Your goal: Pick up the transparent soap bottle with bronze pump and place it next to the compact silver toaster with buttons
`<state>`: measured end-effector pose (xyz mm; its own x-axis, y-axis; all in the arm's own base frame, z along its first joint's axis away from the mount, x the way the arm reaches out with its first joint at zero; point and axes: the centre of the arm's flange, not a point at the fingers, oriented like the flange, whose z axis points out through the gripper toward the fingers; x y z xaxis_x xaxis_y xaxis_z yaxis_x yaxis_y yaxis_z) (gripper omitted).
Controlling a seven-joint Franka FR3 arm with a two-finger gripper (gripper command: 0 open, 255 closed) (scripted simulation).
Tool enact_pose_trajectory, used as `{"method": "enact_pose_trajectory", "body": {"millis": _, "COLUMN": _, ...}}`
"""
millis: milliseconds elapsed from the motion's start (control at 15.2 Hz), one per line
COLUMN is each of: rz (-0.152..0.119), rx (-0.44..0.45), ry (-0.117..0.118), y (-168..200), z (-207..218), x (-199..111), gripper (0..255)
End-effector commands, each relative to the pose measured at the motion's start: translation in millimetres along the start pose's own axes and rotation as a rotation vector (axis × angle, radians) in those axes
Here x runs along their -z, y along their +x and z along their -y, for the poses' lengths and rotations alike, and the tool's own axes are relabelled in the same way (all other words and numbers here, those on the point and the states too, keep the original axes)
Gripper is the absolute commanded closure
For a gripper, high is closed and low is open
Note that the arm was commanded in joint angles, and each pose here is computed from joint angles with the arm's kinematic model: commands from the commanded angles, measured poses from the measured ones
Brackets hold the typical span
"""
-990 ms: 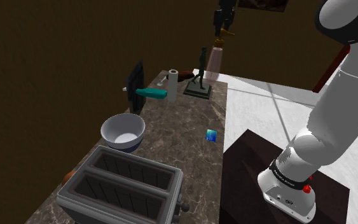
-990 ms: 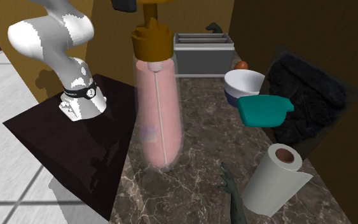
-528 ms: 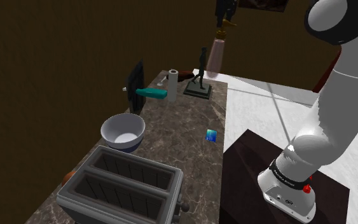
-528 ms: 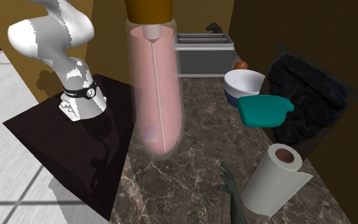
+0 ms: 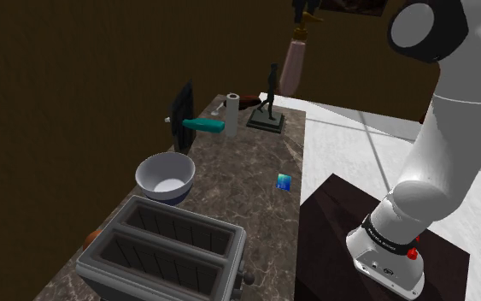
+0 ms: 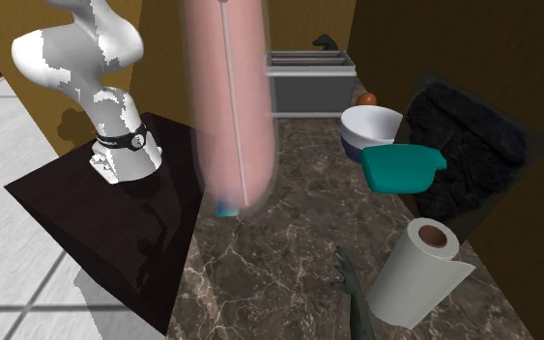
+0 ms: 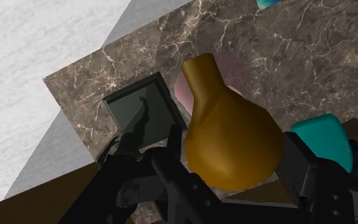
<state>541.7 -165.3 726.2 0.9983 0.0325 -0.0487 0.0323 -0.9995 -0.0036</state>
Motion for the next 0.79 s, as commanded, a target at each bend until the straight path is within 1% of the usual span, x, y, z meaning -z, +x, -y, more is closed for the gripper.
{"method": "enact_pose_trajectory", "body": {"millis": 0, "rz": 0.0, "rx": 0.0, "ry": 0.0, "y": -6.8, "z": 12.1, "x": 2.2, "gripper": 255}}
{"method": "enact_pose_trajectory", "body": {"millis": 726, "rz": 0.0, "rx": 0.0, "ry": 0.0, "y": -78.7, "z": 138.2, "x": -1.5, "gripper": 255}}
